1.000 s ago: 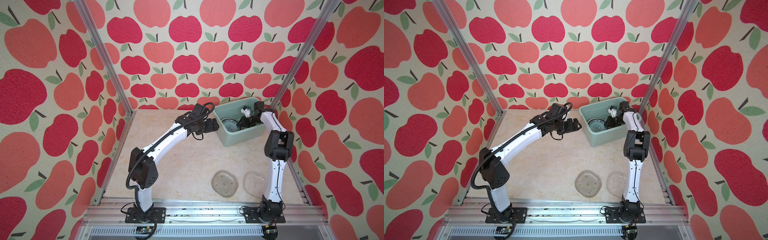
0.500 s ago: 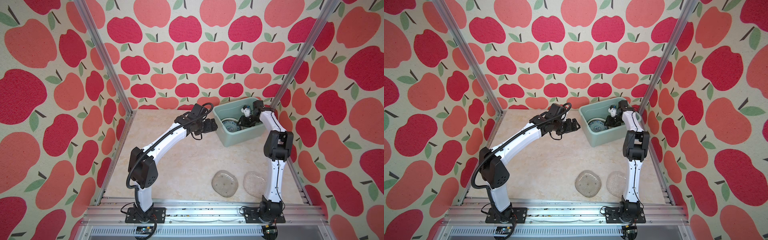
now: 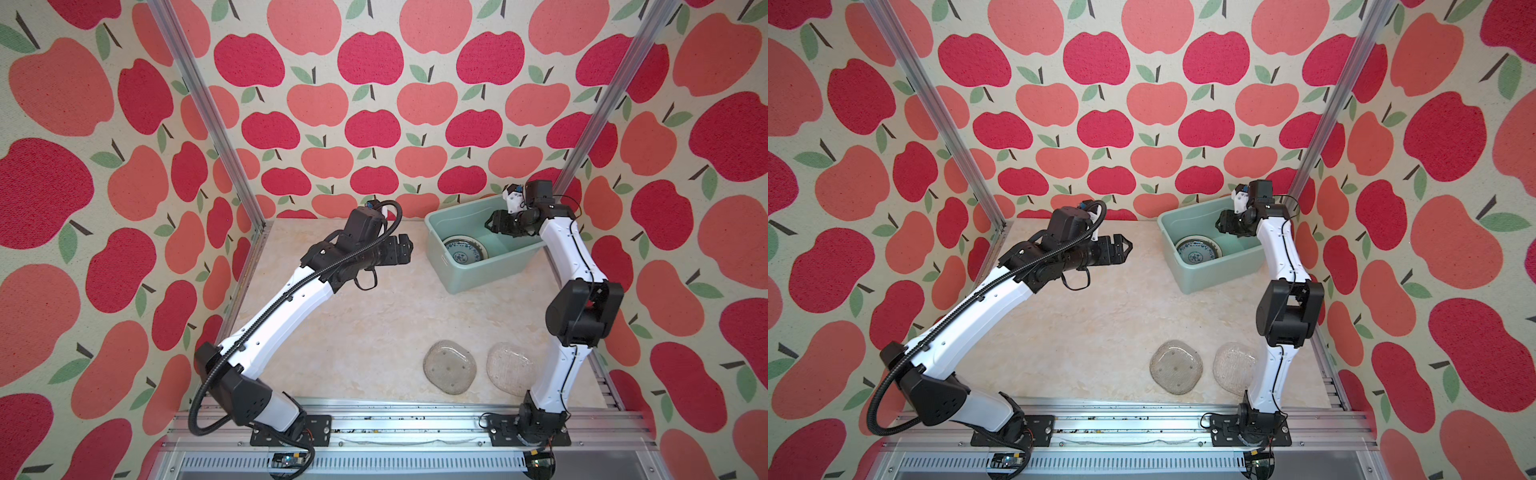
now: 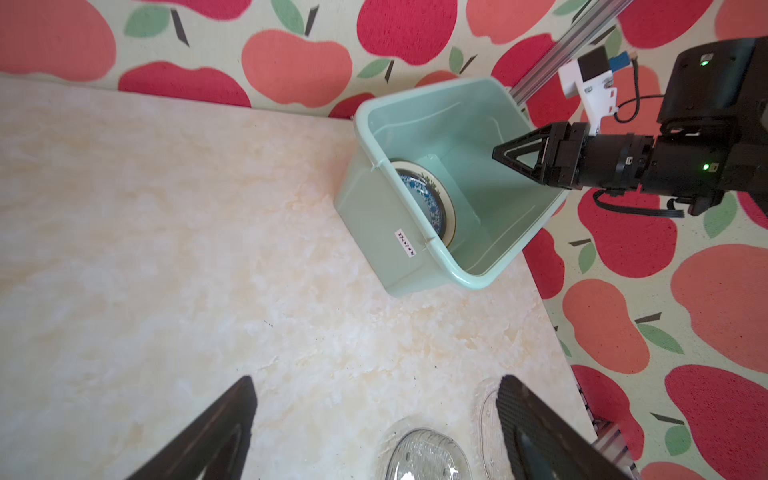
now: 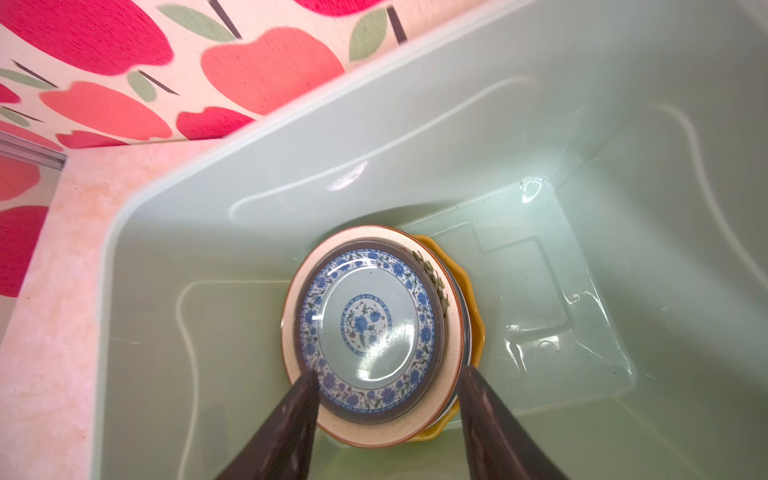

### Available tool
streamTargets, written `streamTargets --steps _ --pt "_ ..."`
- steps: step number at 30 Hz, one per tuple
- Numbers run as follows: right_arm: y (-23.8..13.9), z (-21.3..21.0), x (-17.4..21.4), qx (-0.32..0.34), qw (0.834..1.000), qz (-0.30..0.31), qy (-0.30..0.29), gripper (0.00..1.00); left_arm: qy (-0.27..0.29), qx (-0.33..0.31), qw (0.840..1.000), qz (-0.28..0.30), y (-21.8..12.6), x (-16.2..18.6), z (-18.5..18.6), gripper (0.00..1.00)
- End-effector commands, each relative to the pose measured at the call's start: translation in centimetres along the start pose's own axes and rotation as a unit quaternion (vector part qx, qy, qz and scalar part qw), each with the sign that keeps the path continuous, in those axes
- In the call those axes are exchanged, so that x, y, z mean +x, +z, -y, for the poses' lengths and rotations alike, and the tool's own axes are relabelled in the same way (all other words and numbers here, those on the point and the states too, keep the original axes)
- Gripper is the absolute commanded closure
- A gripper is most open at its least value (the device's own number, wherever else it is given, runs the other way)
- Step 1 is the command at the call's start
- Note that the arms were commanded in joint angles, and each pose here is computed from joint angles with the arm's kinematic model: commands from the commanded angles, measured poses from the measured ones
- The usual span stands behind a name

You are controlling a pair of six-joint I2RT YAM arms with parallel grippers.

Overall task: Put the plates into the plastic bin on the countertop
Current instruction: 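Open the right gripper and raise it out of the bin, then move the right gripper to the nearer clear glass plate and grip its edge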

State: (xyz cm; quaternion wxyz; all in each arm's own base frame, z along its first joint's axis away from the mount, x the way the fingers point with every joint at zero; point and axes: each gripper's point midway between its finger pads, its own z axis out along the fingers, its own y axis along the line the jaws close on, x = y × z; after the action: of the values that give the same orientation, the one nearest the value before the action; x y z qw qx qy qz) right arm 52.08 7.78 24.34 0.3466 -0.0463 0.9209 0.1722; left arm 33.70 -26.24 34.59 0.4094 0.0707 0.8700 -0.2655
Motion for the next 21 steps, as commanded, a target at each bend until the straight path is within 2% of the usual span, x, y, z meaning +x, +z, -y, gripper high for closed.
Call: streamTargets --steps 1,7,10,15,21 --pt "-2.9 -2.0 0.0 -0.009 1.000 0.023 0.005 0.43 0.032 0.007 0.998 0.059 -3.1 -1.4 -0.7 0.01" --pt "-8.3 -3.8 5.3 -0.017 1.000 -0.001 0.018 0.43 0.009 0.121 0.989 0.087 -7.5 -0.1 -0.8 0.01" --pt "-10.5 -4.8 9.2 -0.029 0.999 -0.030 0.027 0.43 -0.019 0.158 0.985 0.071 -8.1 1.1 -1.4 0.01" --pt "-13.1 -6.3 16.6 -0.048 0.992 -0.090 0.069 0.43 -0.055 0.165 0.985 -0.019 -5.9 5.3 -2.5 0.01" --pt "-14.2 -7.7 24.3 -0.061 0.976 -0.153 0.140 0.43 -0.123 0.159 0.966 -0.165 -2.0 12.0 -3.3 0.01"
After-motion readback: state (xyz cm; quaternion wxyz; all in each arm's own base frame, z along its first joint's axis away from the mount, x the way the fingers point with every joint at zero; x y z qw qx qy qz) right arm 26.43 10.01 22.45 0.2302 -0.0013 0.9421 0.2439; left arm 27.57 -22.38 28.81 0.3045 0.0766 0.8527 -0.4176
